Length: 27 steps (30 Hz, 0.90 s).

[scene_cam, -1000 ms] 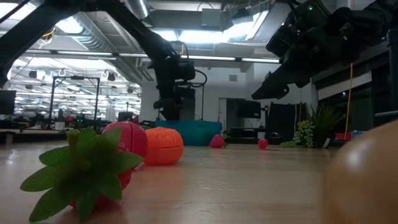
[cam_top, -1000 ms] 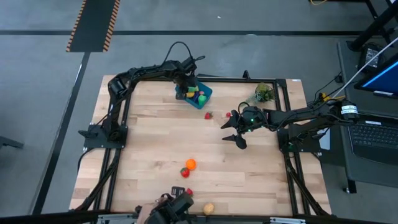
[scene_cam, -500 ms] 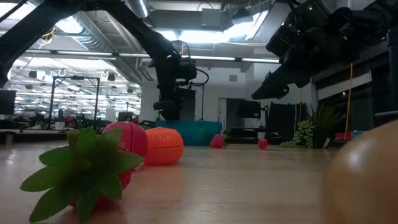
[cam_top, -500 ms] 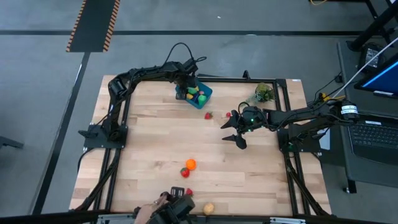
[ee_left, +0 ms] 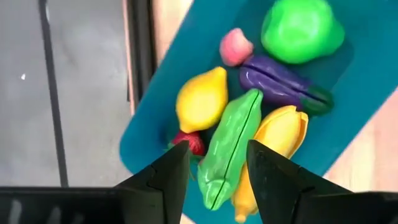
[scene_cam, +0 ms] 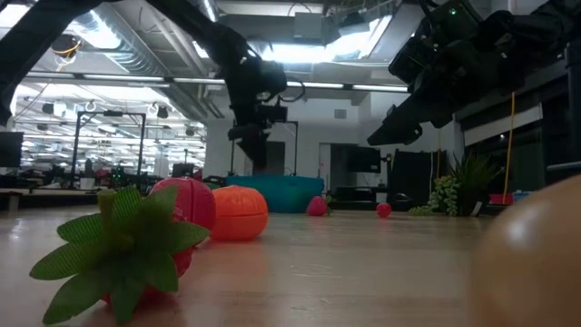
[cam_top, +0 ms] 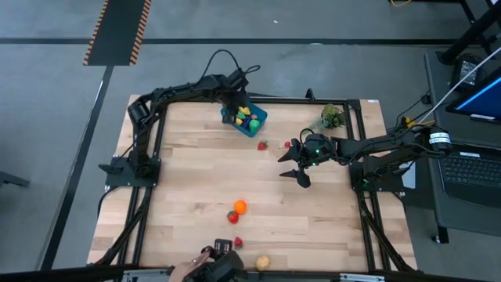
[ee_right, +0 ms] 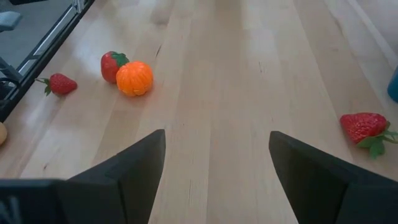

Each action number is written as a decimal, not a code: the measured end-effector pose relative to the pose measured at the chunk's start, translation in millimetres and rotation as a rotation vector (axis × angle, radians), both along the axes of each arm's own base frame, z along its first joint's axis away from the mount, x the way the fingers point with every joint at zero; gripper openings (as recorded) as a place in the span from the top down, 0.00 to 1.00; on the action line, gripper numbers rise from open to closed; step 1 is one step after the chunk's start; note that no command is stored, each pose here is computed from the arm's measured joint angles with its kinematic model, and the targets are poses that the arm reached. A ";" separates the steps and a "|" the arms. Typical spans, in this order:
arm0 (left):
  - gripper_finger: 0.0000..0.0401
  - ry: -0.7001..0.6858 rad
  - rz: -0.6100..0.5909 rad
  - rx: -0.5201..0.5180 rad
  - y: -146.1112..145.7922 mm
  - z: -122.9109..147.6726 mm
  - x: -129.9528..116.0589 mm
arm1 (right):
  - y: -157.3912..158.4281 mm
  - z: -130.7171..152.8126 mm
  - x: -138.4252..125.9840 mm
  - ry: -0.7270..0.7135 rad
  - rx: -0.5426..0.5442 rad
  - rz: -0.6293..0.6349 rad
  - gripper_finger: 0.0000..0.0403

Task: Pick and placing Produce into tupperware
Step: Put the red cherry into the blue bin

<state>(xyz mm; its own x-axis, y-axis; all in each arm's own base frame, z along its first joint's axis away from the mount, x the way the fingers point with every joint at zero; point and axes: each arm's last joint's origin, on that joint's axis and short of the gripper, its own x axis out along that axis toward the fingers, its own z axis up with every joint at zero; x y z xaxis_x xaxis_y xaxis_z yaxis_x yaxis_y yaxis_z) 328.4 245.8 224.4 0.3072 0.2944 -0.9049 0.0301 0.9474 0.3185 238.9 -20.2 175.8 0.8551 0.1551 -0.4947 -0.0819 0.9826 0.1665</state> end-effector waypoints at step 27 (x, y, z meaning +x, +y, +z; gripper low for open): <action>0.69 -0.669 -0.130 -0.401 -107.3 62.2 -115.6 | -0.2 3.3 1.8 -0.038 -0.004 0.000 0.28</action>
